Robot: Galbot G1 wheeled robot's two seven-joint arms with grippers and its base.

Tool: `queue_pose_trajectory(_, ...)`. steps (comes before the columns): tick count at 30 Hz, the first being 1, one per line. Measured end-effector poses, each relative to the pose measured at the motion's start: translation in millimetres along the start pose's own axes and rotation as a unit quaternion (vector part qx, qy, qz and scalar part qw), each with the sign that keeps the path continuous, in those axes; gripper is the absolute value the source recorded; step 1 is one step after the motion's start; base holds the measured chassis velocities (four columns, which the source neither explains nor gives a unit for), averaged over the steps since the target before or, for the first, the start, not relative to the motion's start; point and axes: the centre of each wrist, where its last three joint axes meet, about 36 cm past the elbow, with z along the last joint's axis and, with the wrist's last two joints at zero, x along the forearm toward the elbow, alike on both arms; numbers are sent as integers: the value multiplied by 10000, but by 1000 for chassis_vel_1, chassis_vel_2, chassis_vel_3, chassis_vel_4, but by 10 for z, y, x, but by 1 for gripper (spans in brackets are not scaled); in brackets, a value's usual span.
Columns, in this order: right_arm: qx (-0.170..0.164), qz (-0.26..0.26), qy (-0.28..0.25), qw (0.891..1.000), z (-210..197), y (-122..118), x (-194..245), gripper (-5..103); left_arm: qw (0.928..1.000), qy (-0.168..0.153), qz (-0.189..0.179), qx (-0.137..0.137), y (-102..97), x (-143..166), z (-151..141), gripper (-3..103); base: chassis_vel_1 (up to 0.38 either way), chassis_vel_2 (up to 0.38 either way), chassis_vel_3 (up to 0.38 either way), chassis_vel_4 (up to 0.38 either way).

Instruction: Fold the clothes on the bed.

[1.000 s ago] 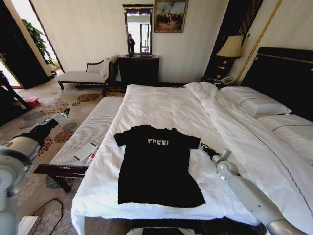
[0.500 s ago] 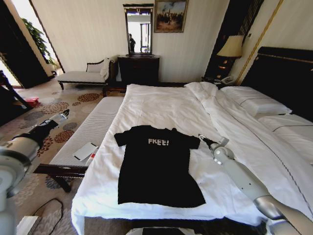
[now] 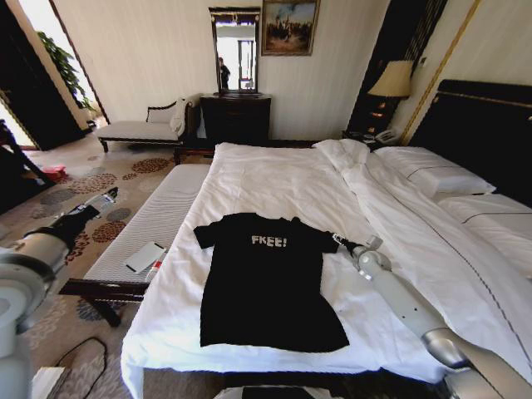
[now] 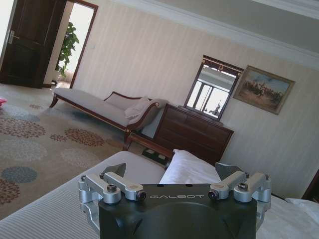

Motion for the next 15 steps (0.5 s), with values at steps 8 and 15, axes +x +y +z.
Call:
queue_pose_trajectory(8, 57, -75, 20, 10000, 35, 38, -21, 61, 10000, -2, -16, -11, 11, -3, -7, 100, 0, 0, 0, 0)
queue_pose_trajectory(15, 137, -62, -14, 9999, 42, 15, -15, 39, 10000, -4, -29, -19, 14, -6, -4, 100, 0, 0, 0, 0)
